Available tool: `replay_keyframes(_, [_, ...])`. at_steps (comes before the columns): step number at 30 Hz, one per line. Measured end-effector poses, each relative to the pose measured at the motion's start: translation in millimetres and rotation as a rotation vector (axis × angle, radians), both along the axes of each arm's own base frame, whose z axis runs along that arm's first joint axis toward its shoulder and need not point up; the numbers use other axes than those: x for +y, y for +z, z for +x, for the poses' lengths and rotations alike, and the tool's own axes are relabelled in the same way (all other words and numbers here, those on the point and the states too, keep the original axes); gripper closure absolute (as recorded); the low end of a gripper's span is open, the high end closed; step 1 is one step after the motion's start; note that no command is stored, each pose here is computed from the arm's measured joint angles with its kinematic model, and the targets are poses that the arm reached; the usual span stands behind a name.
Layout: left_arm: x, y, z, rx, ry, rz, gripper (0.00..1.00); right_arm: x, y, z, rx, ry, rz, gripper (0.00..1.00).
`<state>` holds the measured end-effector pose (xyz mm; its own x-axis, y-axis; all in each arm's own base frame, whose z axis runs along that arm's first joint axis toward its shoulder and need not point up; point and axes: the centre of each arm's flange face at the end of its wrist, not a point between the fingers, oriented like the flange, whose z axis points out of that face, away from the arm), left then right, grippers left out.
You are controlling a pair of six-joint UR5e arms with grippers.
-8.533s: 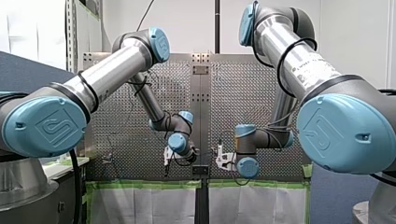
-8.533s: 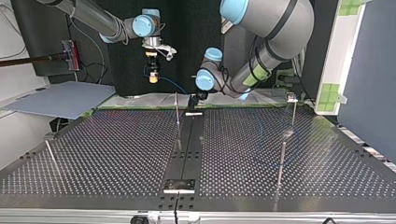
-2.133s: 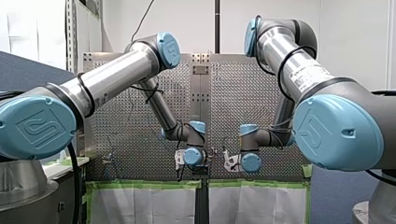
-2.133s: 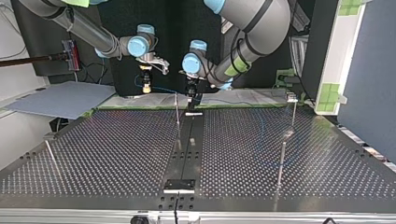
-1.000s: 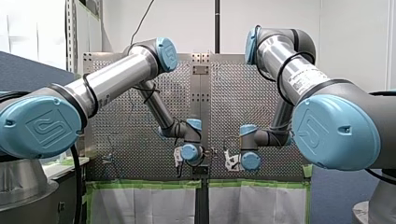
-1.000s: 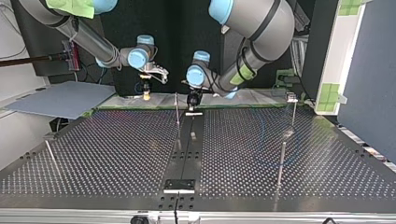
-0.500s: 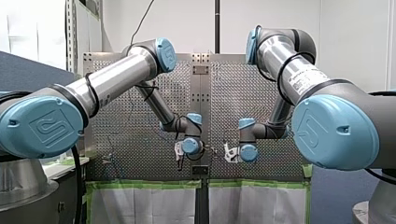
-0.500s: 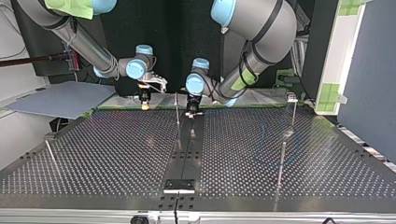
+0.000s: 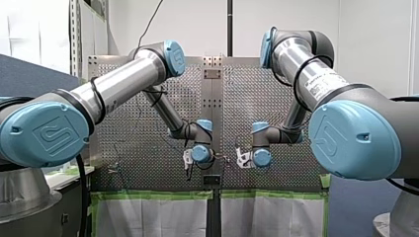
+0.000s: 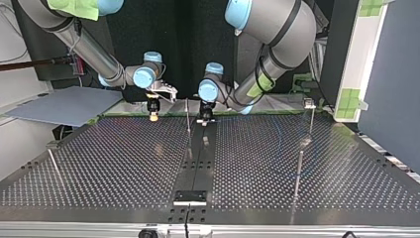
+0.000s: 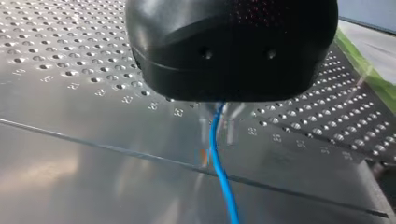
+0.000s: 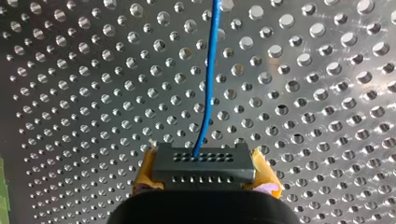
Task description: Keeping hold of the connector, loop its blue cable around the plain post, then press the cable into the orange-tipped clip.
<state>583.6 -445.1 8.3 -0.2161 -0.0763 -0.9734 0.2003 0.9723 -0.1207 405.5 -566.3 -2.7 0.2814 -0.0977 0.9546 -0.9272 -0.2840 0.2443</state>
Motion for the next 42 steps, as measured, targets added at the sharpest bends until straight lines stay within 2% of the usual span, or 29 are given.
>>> replay_keyframes(1, [0.1, -0.2, -0.5, 0.002, 0.001, 0.003, 0.54, 0.1, -0.1, 0.0, 0.001, 0.000, 0.001, 1.00])
replay_keyframes(6, [4.1, -2.3, -4.0, 0.023, 0.025, 0.048, 0.52, 0.6, -0.4, -0.1, 0.003, 0.002, 0.006, 1.00])
replay_keyframes(7, [5.5, -2.8, -4.4, 0.028, 0.030, 0.057, 0.48, 0.6, -0.5, -0.2, 0.003, 0.001, 0.007, 1.00])
replay_keyframes(8, [7.2, -3.4, -5.0, 0.036, 0.034, 0.067, 0.39, 0.6, -0.5, -0.3, 0.003, 0.001, 0.007, 1.00])
replay_keyframes(9, [8.2, -3.9, -5.2, 0.042, 0.034, 0.072, 0.39, 0.6, -0.5, -0.4, 0.003, 0.001, 0.008, 1.00])
replay_keyframes(10, [9.2, -4.3, -5.4, 0.048, 0.033, 0.077, 0.26, 0.5, -0.6, -0.7, 0.003, 0.001, 0.008, 1.00])
replay_keyframes(11, [10.2, -4.9, -5.4, 0.054, 0.028, 0.083, 0.00, 0.3, -0.7, -1.1, 0.003, 0.000, 0.009, 1.00])
replay_keyframes(18, [10.7, -7.5, -10.9, 0.093, -0.012, 0.133, 0.00, 1.5, -2.0, -2.6, 0.010, 0.000, 0.024, 1.00])
replay_keyframes(25, [11.4, -7.1, -26.1, 0.128, 0.019, 0.187, 0.00, 0.8, -3.1, -6.5, 0.015, -0.005, 0.036, 1.00])
replay_keyframes(31, [16.8, 13.6, -35.6, 0.089, 0.066, 0.171, 0.00, 0.5, -4.1, -9.4, 0.021, -0.008, 0.048, 1.00])
replay_keyframes(34, [16.6, 25.6, -40.4, 0.065, 0.057, 0.151, 0.00, -0.3, -4.3, -11.1, 0.021, -0.011, 0.050, 1.00])
replay_keyframes(38, [15.5, 41.7, -47.0, 0.031, 0.025, 0.127, 0.00, -0.4, -5.0, -13.3, 0.024, -0.013, 0.059, 1.00])
replay_keyframes(42, [17.3, 45.1, -54.2, 0.012, 0.012, 0.122, 0.00, 0.5, -5.9, -14.6, 0.030, -0.014, 0.070, 1.00])
